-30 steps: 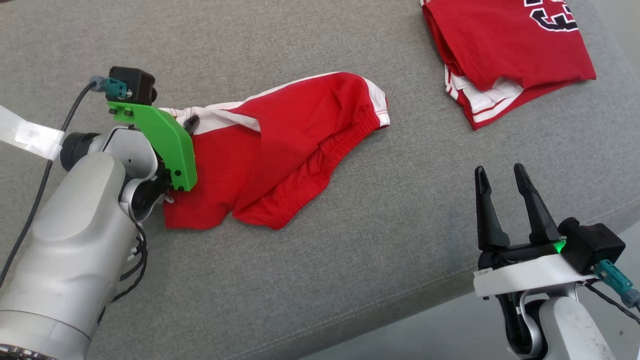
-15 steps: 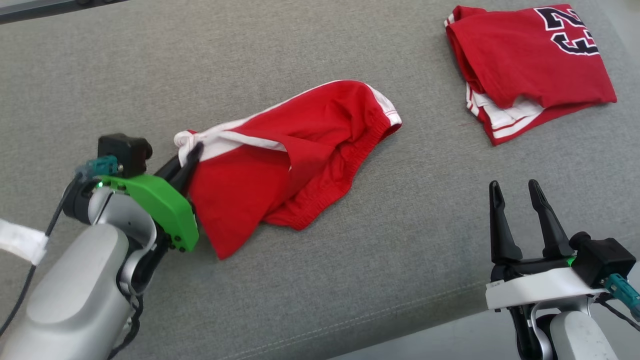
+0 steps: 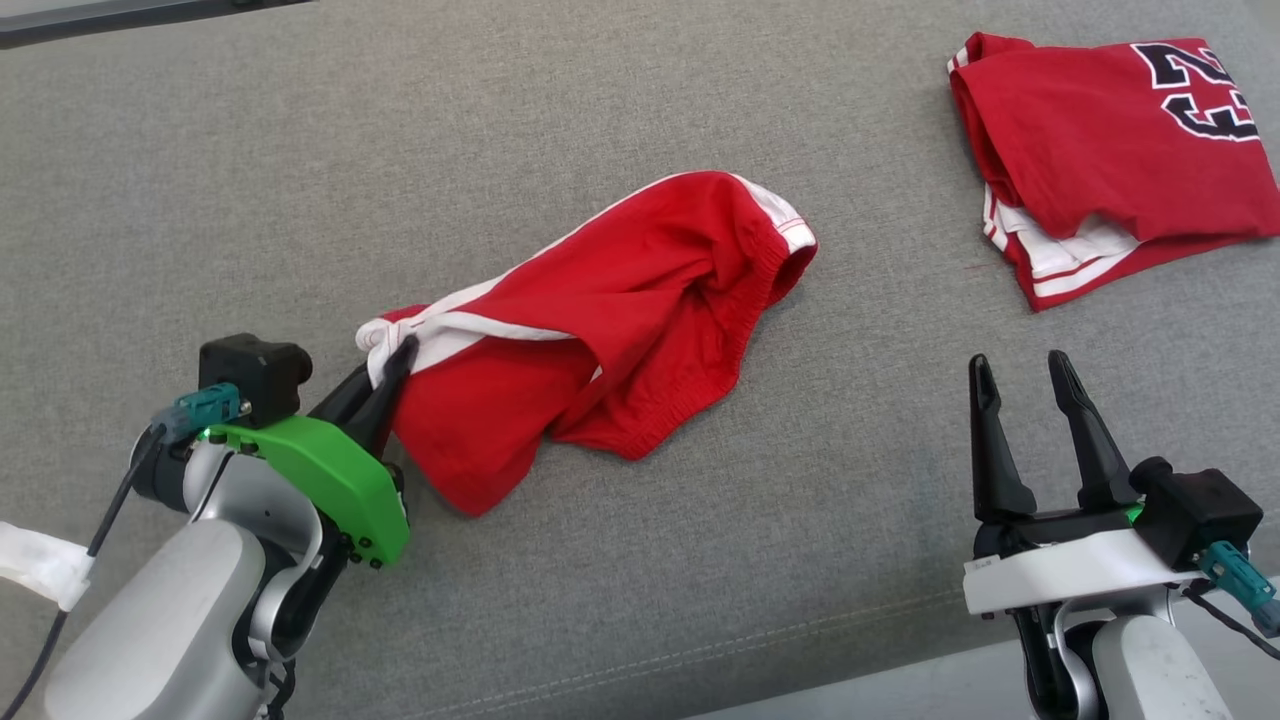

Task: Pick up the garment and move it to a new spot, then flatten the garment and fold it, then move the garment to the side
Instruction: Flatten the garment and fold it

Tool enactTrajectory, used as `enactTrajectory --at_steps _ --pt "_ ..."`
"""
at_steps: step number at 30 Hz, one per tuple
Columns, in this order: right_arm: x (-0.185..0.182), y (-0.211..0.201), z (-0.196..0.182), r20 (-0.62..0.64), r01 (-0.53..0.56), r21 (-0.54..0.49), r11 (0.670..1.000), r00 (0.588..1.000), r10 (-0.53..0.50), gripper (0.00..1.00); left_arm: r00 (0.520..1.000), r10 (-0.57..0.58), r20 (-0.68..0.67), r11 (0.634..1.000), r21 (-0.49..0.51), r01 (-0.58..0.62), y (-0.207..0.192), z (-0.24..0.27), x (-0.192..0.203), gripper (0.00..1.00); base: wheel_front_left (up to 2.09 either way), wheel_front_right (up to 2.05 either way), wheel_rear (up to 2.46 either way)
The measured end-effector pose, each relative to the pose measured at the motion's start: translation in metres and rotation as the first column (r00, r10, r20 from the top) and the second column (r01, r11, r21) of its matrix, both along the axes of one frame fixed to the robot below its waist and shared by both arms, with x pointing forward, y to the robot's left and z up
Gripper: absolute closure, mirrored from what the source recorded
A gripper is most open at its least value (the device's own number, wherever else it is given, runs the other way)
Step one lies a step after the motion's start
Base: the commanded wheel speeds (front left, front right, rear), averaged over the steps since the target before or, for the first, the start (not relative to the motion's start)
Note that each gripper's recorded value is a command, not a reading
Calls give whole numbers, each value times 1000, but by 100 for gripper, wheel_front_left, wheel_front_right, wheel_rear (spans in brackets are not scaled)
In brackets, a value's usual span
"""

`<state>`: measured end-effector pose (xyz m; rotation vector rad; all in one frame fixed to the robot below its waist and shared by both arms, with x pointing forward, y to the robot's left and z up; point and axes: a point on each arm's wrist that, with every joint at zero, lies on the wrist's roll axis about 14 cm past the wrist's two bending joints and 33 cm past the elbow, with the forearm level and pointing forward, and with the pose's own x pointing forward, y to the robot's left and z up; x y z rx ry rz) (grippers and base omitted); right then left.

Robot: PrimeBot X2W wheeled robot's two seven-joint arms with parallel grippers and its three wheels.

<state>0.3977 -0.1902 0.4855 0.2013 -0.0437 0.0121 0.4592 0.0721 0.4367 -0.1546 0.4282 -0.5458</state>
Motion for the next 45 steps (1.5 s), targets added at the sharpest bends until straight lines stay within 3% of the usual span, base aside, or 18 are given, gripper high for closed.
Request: enactTrajectory --at_steps 13,14,15,16,22,26,36,45 --pt "-4 -4 3 5 15 10 1000 1000 -15 0 987 84 -136 996 -21 -88 9 -44 -20 100 0 0 0" --pt "-4 -4 3 5 15 10 1000 1000 -15 0 987 84 -136 996 -21 -88 9 -44 -20 96 0 0 0" --pt "-4 -4 3 6 13 11 1000 1000 -13 0 985 93 -144 995 -26 -97 10 -47 -21 61 0 0 0" --pt "-4 -4 4 8 13 11 1000 1000 -14 0 985 101 -137 994 -36 -107 10 -46 -21 0 0 0 0" --pt "-4 -5 9 23 15 10 1000 1000 -15 0 984 146 -103 987 -52 -152 16 -42 -19 0 0 0 0" --pt "-7 -7 14 36 21 8 1000 999 -22 0 972 237 -5 969 -77 -236 31 -22 -11 0 0 0 0" --pt "-14 3 32 87 -10 -20 1000 996 11 0 868 437 237 899 -159 -409 74 49 -13 0 0 0 0" --pt "-23 17 43 117 -64 -60 996 991 71 0 781 496 380 868 -187 -461 95 90 -46 0 0 0 0"
